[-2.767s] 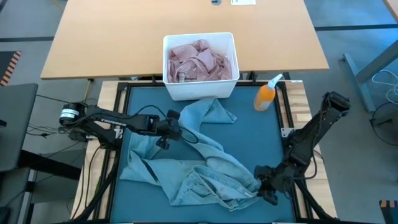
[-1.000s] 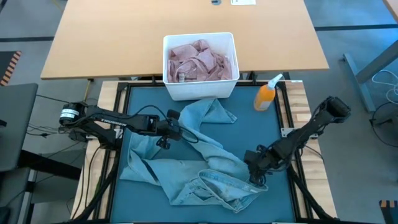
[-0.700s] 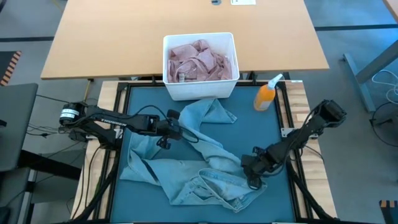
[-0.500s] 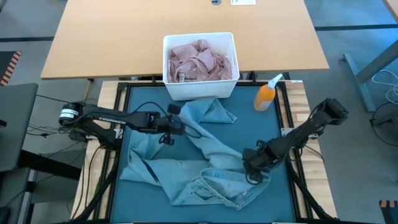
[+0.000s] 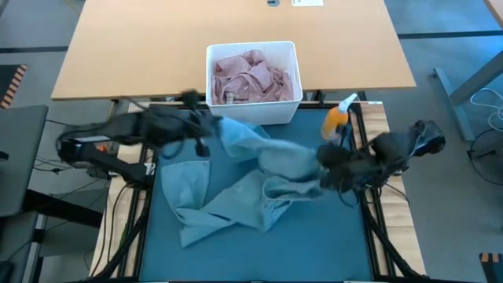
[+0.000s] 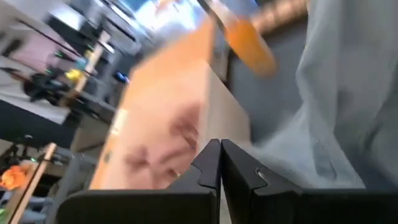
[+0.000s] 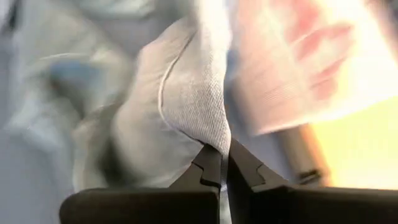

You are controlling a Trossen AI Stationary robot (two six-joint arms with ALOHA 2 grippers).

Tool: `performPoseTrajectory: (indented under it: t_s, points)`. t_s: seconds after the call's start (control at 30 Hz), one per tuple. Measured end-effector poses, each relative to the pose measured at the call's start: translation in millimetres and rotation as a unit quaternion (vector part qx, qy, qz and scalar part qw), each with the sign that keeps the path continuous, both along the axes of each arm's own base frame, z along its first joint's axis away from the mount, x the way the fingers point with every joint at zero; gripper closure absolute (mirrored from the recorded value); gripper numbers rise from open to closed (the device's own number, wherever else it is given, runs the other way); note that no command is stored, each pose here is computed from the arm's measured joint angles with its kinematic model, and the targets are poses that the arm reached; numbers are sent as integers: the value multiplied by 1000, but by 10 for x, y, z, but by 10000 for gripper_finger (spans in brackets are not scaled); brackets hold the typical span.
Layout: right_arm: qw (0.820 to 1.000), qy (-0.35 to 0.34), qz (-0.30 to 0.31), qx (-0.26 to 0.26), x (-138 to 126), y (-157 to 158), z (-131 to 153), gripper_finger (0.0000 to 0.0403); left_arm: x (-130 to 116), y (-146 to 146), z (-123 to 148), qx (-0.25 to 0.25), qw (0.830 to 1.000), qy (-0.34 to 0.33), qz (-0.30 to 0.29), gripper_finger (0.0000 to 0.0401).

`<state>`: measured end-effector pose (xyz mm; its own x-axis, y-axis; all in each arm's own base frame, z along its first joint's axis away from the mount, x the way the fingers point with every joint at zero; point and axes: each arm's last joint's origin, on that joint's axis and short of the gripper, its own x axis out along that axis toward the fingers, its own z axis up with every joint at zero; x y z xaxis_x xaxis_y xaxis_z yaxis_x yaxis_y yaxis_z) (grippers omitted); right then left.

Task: Fold Laundry from Bin
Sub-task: Fold the blue pants

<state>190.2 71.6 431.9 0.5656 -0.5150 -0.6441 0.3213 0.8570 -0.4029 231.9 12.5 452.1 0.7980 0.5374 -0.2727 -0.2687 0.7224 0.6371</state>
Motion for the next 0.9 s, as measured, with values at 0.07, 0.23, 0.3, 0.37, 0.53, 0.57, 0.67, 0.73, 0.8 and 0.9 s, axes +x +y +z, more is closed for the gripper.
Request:
performPoseTrajectory:
  t_s: [0.07,0.23,0.3,0.37,0.53,0.57,0.67,0.73,0.8,0.9]
  points:
    - [998,-27,1,-62,-12,-86,190,381,-186,6,225,0,999,-45,5,401]
    - [978,-57,-8,-200,-56,-303,636,381,-577,12,631,-3,992,-128,6,401]
    - [973,-70,-10,-219,-66,-366,777,381,-670,12,707,-14,988,-152,5,401]
    - [975,-85,1,-207,-86,-408,863,381,-710,3,709,-35,987,-160,-10,401]
    - [992,-85,76,-57,-95,-377,761,381,-615,-41,488,-115,988,-76,-75,401]
    - [994,-70,81,-22,-81,-358,682,381,-565,-50,414,-130,987,-54,-80,401]
    - [996,12,72,58,-23,-297,350,381,-383,-69,74,-172,982,4,-78,401]
    - [994,60,49,70,45,-244,95,380,-240,-87,-250,-183,980,35,-72,401]
    - [992,105,35,66,102,-221,-167,379,-93,-94,-647,-189,978,66,-67,401]
    - [986,155,8,60,147,-237,-457,378,68,-129,-1216,-202,971,85,-92,401]
